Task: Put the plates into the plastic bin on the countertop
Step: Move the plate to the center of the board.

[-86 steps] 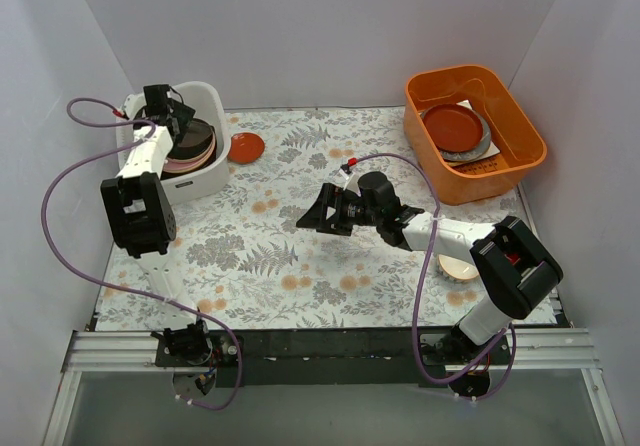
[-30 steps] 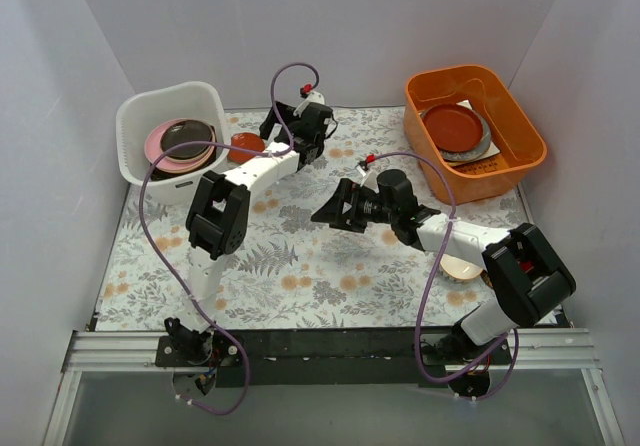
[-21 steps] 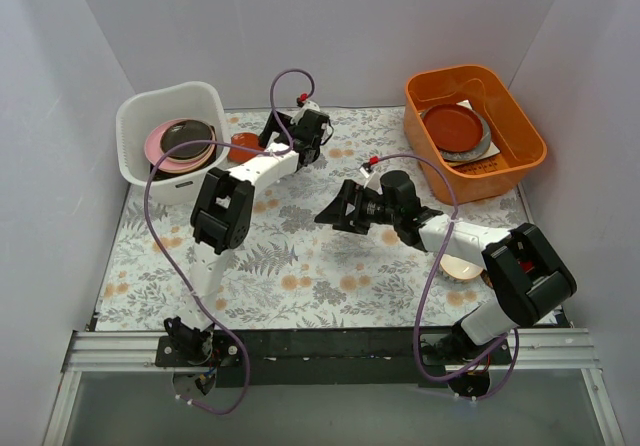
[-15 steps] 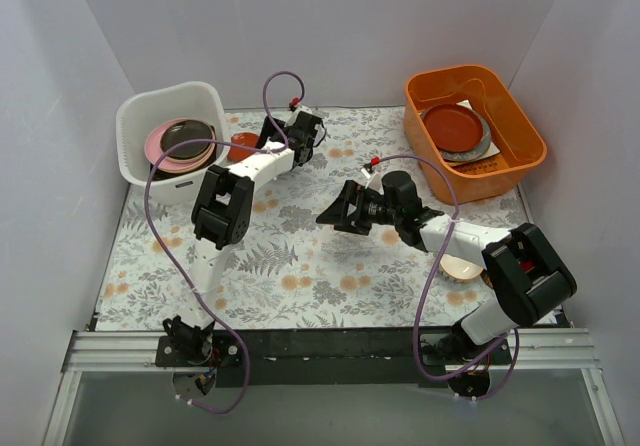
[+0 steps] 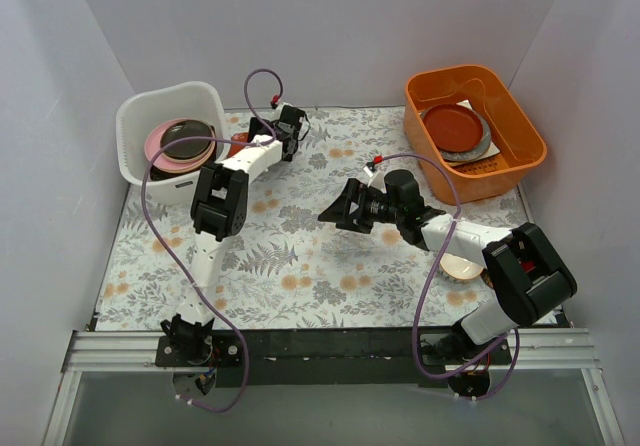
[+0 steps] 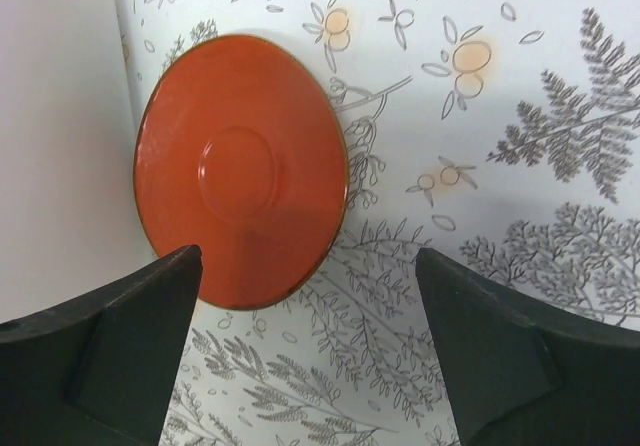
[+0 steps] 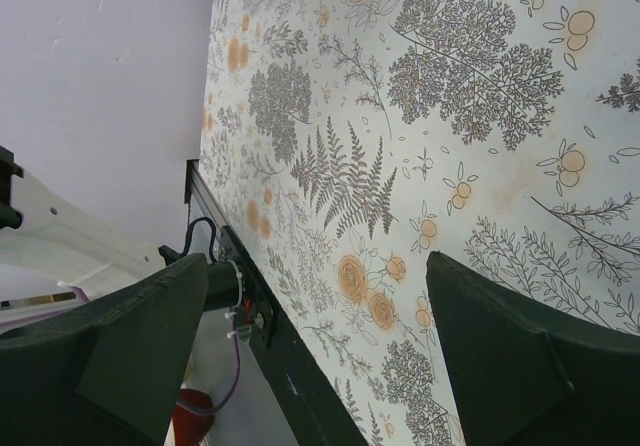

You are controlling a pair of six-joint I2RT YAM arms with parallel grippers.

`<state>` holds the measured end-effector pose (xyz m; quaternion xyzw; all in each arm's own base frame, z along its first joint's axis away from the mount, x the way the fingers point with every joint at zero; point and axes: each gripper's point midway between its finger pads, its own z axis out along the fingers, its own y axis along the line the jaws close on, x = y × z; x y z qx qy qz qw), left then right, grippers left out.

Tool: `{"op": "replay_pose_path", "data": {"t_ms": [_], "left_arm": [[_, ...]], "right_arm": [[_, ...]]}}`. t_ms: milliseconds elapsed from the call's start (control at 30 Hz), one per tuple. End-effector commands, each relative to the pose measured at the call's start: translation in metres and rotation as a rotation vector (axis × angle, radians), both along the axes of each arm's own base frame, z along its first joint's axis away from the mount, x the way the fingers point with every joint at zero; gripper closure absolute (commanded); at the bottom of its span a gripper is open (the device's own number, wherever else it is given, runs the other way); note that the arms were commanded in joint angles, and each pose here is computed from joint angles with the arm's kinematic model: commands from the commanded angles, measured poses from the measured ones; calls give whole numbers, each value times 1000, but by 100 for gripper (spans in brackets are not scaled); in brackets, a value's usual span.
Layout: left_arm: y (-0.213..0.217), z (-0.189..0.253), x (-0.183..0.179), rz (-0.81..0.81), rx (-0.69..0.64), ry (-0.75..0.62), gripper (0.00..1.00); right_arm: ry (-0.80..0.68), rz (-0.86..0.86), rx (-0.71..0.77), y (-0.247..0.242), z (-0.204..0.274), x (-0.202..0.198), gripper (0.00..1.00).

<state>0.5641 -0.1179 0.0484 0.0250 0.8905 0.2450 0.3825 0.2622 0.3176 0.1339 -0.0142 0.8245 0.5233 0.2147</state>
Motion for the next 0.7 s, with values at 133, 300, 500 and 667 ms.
{"op": "replay_pose_path", "data": {"t_ms": [133,300,500,667], "left_arm": [[2,-19,1,29,33,26,28],[14,-20,3,63,72,18,40],[38,-22,1,126,143,16,44],[42,-21,6,137,116,2,46]], "right_arm": [[-37,18,15,-3,7,-1,3],[-29,19,9,-5,4,-1,3],[-27,21,8,-5,2,-1,3],[-22,25,7,-4,1,-1,3]]}}
